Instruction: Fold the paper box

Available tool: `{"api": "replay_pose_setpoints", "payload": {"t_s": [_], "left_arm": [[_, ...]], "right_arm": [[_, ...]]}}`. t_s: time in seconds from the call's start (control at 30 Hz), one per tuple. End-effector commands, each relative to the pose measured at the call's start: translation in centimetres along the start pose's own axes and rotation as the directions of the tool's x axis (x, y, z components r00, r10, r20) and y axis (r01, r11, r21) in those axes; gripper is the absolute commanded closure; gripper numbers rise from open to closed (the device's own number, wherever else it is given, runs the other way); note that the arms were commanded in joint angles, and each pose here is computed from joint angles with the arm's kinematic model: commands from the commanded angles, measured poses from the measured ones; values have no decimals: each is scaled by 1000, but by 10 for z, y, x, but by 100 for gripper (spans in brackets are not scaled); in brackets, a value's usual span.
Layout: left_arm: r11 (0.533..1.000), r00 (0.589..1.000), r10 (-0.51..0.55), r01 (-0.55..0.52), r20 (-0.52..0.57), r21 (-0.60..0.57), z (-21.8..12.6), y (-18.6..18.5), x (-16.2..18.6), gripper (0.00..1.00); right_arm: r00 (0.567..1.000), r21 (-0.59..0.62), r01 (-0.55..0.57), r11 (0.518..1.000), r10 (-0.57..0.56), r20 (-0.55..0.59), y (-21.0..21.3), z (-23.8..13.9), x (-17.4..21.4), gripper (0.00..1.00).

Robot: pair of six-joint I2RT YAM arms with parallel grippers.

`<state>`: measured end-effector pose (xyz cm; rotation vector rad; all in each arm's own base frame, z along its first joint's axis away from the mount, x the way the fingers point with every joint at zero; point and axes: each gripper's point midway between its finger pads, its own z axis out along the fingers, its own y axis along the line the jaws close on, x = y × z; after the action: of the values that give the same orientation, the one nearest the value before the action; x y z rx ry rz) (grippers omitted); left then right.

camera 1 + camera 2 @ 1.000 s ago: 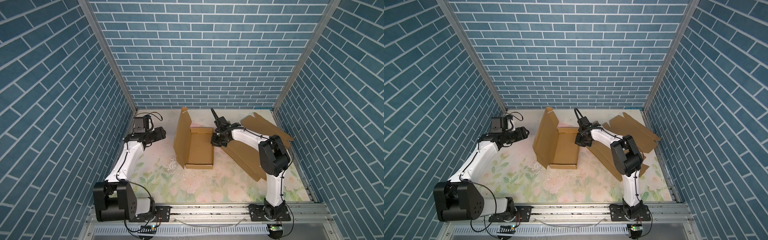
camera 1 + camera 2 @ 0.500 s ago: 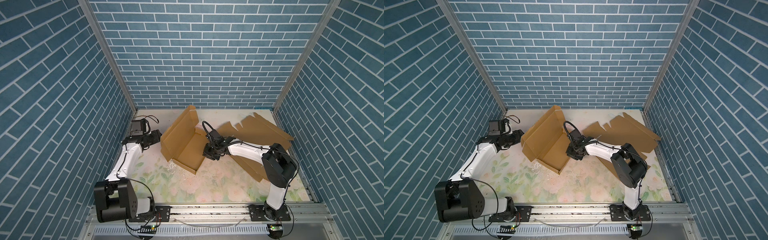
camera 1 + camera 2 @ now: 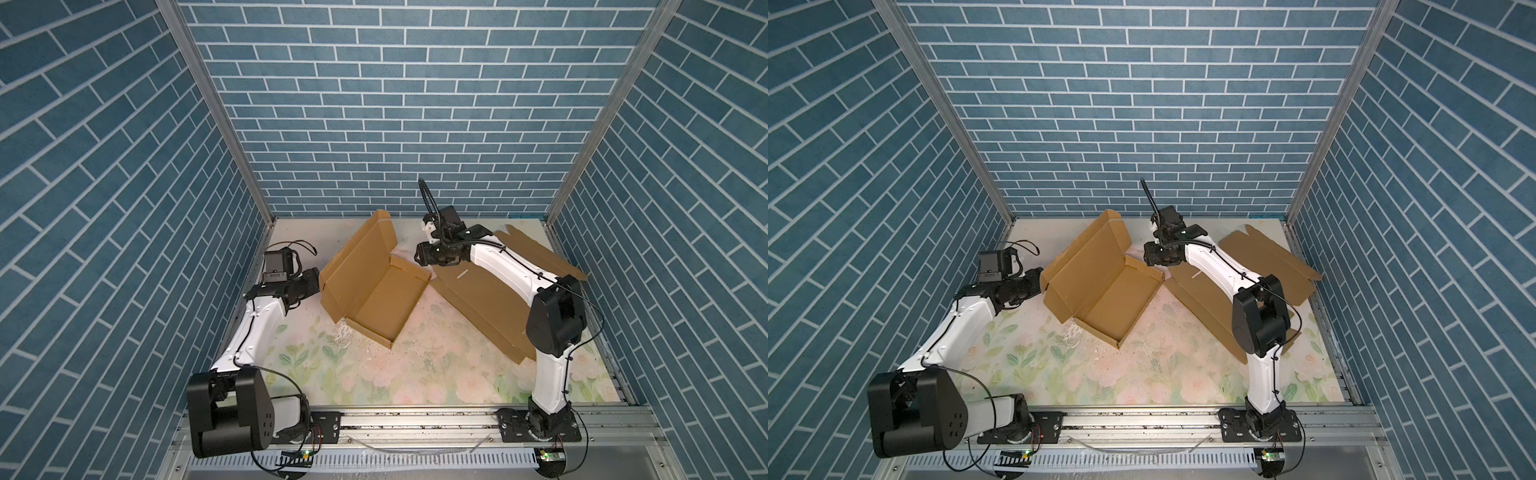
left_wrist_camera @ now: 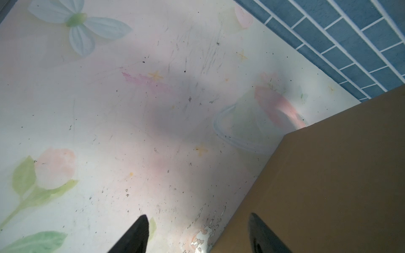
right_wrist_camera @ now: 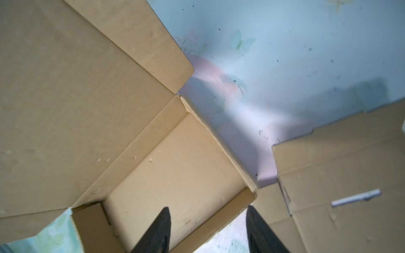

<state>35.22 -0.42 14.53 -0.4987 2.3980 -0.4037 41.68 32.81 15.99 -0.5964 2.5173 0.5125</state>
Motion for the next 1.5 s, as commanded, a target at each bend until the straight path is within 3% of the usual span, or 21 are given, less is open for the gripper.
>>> {"api": "replay_pose_setpoints", "payload": {"t_s": [0.0,0.3,0.4,0.63,0.8,1.0,1.23,1.47], "left_arm": [[1000,1000,-11,11,9,0,-1,2,0,27],[1000,1000,-25,25,-12,-4,8,7,10,27],[1000,1000,-27,27,-15,-5,10,8,11,27],[1000,1000,-19,19,-12,-12,8,9,10,27],[1000,1000,-18,18,3,-20,5,10,6,28],[999,999,-14,15,36,-36,-8,13,-4,27],[999,997,-4,9,83,-50,-29,20,-20,28],[1000,995,9,-9,104,-2,-31,10,-25,27]], "right_arm": [[970,-22,228,973,-229,-84,-1,28,8,42],[949,-98,284,954,-295,-116,3,87,9,43],[951,-73,278,958,-286,-119,-3,102,10,46],[945,24,304,953,-298,-138,-14,117,15,65],[955,126,289,949,-276,-111,-15,104,10,83],[981,208,193,959,-182,-72,-16,76,13,97],[999,235,34,971,-25,-42,-18,25,44,100],[989,333,-143,932,148,10,-45,-19,92,100]]}}
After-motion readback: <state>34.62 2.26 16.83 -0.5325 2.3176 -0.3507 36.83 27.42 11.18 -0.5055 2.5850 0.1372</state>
